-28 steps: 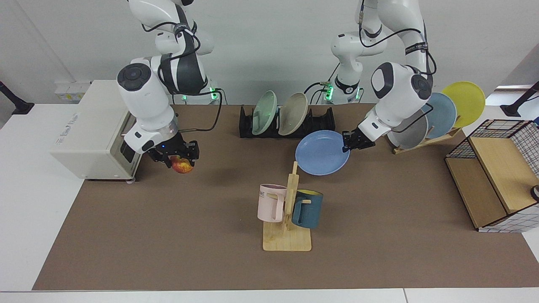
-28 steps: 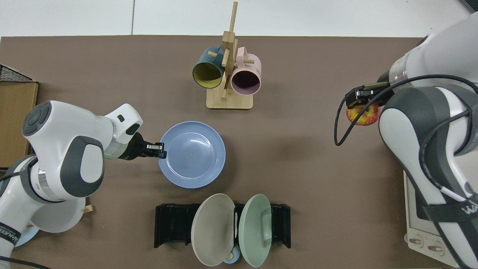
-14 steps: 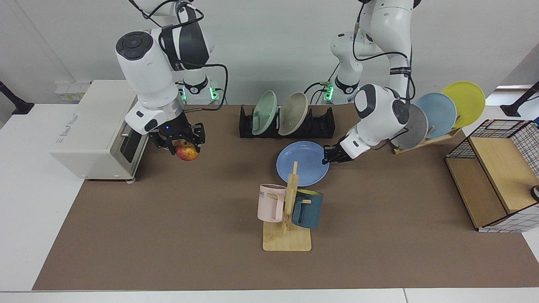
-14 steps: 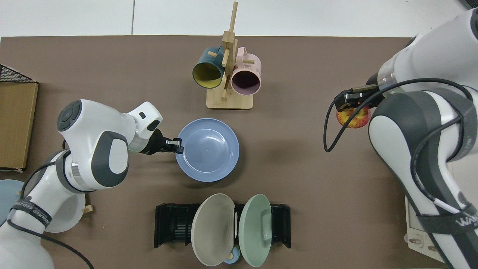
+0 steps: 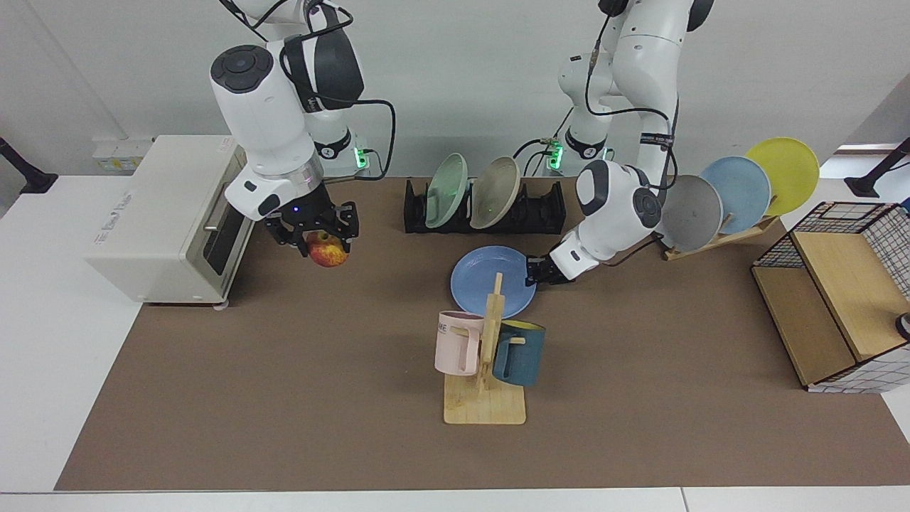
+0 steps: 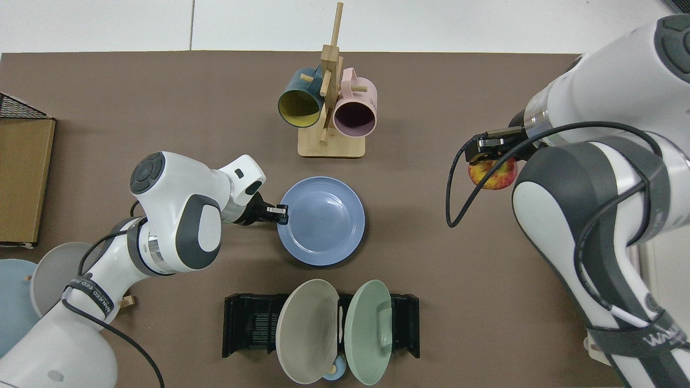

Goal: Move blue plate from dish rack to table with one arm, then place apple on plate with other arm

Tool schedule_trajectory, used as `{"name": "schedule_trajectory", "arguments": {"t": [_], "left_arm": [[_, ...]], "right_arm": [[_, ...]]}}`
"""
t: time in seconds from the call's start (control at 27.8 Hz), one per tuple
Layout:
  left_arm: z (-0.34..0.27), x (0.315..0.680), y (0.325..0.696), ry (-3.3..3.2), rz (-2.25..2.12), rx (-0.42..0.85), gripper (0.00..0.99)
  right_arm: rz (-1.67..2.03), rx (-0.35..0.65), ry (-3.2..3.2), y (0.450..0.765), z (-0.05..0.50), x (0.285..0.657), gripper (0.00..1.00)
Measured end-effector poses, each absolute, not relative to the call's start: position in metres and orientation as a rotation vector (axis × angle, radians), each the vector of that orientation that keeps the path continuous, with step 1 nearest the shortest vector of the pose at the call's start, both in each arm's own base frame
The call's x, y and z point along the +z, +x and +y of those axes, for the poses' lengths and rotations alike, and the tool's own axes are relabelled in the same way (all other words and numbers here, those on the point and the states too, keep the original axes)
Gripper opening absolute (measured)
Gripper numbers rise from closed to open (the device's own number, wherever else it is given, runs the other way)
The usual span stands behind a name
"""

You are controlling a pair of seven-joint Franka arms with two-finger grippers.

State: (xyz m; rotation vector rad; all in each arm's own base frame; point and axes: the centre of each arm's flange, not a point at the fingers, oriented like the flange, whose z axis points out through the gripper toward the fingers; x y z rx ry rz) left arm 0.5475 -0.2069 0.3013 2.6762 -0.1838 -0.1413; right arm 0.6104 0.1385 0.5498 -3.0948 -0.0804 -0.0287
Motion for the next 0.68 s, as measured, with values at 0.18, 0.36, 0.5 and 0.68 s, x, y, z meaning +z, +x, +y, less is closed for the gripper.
{"name": "schedule_trajectory", "arguments": {"t": [0.18,0.36,0.5,0.68], "left_arm": [[-0.218,0.301,0.544,2.675,-0.21,-0.143,0.304],[-0.221,0.305,0.546,2.672,-0.216,-0.132,0.564],[-0.223,0.313,0.549,2.67,-0.219,-0.11,0.797],[-0.227,0.338,0.551,2.695,-0.248,-0.052,0.943]], "right_arm": [[-0.089,-0.026,-3.094,0.607,0.153,0.549,0.74],[-0.087,-0.021,-3.094,0.604,0.165,0.547,0.74],[-0.089,-0.024,-3.093,0.602,0.173,0.546,0.74],[-0.082,-0.012,-3.095,0.6,0.179,0.541,0.74]]}}
